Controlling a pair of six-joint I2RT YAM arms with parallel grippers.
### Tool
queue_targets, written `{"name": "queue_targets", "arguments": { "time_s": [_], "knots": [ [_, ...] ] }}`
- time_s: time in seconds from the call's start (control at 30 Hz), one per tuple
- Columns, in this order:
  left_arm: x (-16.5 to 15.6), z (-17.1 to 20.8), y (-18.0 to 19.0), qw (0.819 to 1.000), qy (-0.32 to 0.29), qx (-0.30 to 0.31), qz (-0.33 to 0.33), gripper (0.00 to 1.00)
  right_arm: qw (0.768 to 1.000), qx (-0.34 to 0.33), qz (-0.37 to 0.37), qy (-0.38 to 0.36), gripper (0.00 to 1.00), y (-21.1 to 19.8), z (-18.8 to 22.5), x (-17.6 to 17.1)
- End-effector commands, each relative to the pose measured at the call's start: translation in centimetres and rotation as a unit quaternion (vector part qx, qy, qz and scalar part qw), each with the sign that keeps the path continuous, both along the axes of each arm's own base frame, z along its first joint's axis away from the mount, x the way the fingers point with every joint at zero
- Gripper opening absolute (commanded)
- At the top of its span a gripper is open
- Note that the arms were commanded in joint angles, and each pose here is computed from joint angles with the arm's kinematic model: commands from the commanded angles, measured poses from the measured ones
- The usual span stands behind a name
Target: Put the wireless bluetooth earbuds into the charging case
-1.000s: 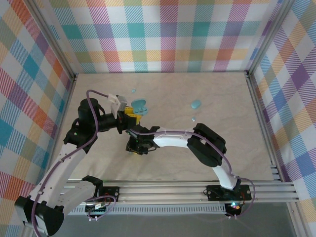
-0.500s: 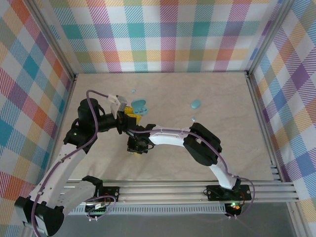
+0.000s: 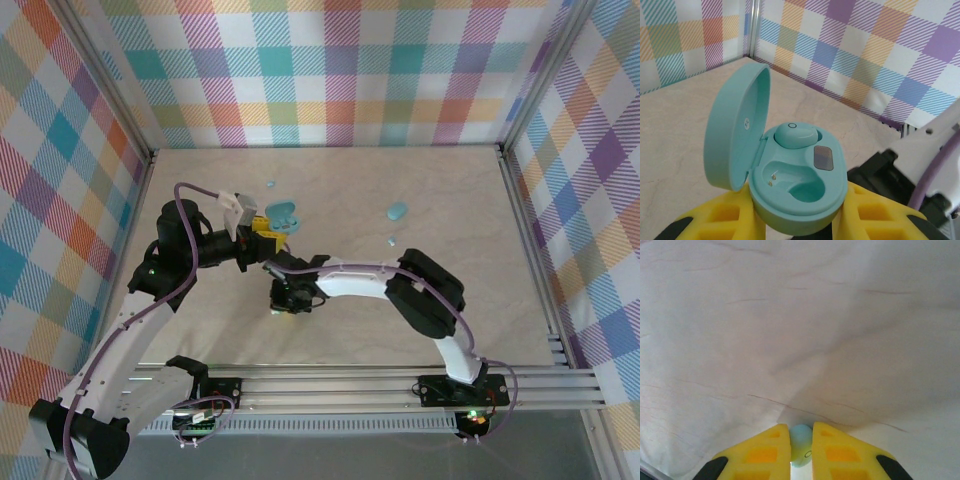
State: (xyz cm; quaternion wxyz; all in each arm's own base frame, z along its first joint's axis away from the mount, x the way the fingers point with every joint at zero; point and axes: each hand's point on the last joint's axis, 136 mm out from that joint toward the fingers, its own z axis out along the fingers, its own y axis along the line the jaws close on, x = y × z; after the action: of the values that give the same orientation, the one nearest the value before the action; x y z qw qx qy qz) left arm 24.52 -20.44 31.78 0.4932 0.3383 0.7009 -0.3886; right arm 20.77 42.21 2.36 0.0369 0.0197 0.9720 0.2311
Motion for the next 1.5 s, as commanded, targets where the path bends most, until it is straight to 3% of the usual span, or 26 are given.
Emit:
{"name": "queue_targets", "arguments": {
  "time_s": [0.0, 0.2, 0.5, 0.9, 1.17, 1.47],
  "knots": [
    [-0.2, 1.1, 0.3, 1.0, -0.019, -0.004, -0.001, 0.22, 0.999, -0.032, -0.032, -0.006, 0.1, -4.6, -0.3, 1.3],
    [0.1, 0.6, 0.1, 1.0, -0.017, -0.004, -0.004, 0.22, 0.997, -0.031, -0.052, -0.041, 0.08, -9.3, 3.1, 2.7],
    [0.0, 0.4, -0.3, 0.999, -0.045, -0.013, -0.023, 0.22, 0.991, 0.0, -0.055, -0.126, 0.08, -13.0, 12.1, 4.5],
    [1.1, -0.1, -1.2, 0.997, -0.066, -0.025, -0.033, 0.22, 0.973, 0.031, -0.033, -0.228, 0.07, -17.1, 23.3, 2.9],
    [2.0, -1.4, -3.5, 0.996, -0.074, -0.004, -0.049, 0.22, 0.967, 0.05, 0.002, -0.249, 0.06, -16.6, 28.0, 2.5],
    [2.4, -2.7, -5.6, 0.994, -0.092, 0.021, -0.059, 0.2, 0.962, 0.086, 0.028, -0.256, 0.05, -14.6, 29.5, 2.8]
  ]
}}
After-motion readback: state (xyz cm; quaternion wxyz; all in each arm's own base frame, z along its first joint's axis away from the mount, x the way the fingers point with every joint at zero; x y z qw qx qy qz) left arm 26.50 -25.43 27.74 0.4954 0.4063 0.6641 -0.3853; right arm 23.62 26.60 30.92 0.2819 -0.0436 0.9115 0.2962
